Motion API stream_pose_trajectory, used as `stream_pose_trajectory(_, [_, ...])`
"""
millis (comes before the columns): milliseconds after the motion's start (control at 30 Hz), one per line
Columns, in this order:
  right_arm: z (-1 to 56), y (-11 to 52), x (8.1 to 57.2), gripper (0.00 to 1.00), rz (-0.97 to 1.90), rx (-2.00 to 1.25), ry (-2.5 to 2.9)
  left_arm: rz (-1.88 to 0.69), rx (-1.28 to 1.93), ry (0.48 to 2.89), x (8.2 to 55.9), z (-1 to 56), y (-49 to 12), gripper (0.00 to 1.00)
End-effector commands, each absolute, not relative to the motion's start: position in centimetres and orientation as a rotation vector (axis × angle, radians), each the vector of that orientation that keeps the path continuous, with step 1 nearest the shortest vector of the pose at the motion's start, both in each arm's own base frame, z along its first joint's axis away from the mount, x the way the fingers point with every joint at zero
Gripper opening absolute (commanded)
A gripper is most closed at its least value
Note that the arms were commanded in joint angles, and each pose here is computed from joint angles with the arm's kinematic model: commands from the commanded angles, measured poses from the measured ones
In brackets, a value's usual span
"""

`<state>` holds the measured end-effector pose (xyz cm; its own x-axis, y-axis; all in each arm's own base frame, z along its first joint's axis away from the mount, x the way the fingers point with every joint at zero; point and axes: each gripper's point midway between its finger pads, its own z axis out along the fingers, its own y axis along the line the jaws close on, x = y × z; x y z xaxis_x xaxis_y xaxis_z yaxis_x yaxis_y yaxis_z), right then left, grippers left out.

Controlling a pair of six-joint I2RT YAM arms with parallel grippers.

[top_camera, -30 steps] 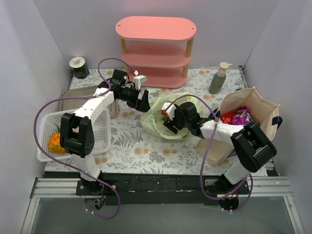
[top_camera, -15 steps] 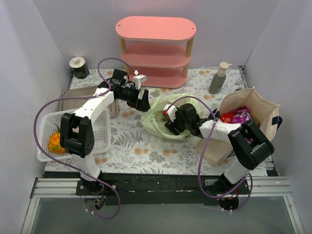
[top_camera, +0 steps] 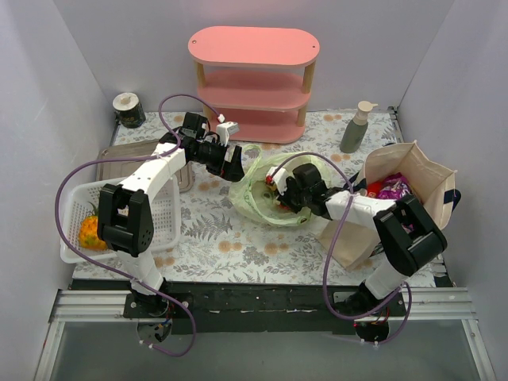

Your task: Untie the knot of the grocery bags and take out the mixed food

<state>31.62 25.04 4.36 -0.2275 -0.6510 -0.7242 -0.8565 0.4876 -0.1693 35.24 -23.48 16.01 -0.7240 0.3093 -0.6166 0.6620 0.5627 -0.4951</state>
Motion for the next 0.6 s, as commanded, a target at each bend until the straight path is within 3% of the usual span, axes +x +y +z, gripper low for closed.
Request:
stream_pose_trajectory(0, [9.5, 26.1, 31.3, 0.01, 0.396, -1.293, 1.830, -0.991, 0.796, 2.259, 35.5, 18.2, -23.5, 0.98])
stream_pose_trajectory(300, [16.1, 26.6, 30.2, 0.01, 0.449, -1.309, 1.711, -1.011, 0.798, 2.245, 36.2, 18.7, -24.0, 0.98])
stream_pose_trajectory(567, [23.0, 27.9, 28.7, 0.01, 0.637, -1.307, 1.552, -0.938, 0.909, 2.034, 37.8, 24.5, -24.4, 0.98])
